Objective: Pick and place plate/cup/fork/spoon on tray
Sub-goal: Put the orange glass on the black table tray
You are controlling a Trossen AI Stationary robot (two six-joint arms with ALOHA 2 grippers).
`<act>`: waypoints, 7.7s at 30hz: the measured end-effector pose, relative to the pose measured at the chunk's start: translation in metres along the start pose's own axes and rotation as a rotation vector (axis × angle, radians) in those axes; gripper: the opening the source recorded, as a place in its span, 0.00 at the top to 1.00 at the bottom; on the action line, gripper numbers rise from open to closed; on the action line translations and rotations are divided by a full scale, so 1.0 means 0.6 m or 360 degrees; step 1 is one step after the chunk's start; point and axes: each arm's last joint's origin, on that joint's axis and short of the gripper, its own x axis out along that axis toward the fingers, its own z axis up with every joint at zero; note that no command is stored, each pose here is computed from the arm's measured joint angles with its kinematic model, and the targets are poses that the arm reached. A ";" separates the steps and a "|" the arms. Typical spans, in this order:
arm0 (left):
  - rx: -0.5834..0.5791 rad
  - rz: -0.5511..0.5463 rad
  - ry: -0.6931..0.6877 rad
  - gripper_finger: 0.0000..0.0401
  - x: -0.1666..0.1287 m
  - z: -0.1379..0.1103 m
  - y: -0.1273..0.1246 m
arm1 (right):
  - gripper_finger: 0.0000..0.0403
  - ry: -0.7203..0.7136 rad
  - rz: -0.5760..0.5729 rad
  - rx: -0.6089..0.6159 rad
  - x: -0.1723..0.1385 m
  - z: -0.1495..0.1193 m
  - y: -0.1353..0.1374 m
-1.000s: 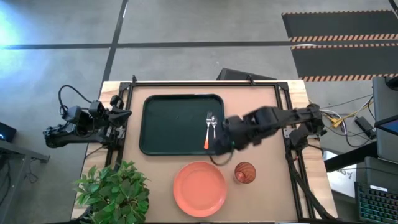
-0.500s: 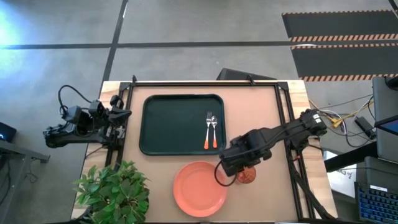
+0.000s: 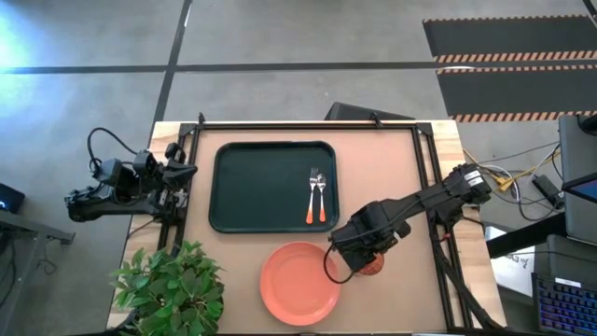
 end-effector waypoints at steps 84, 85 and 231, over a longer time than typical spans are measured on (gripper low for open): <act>0.0022 0.0339 -0.0012 1.00 -0.001 -0.005 0.011 | 0.98 -0.0749 0.0406 -0.0388 -0.185 0.450 -0.130; 0.0023 0.0340 -0.0008 1.00 -0.001 -0.005 0.011 | 0.98 -0.0730 0.0397 -0.0386 -0.177 0.457 -0.126; 0.0060 0.1569 0.2208 1.00 0.262 0.021 0.246 | 0.79 -0.1646 0.0836 -0.0838 -0.398 0.126 -0.259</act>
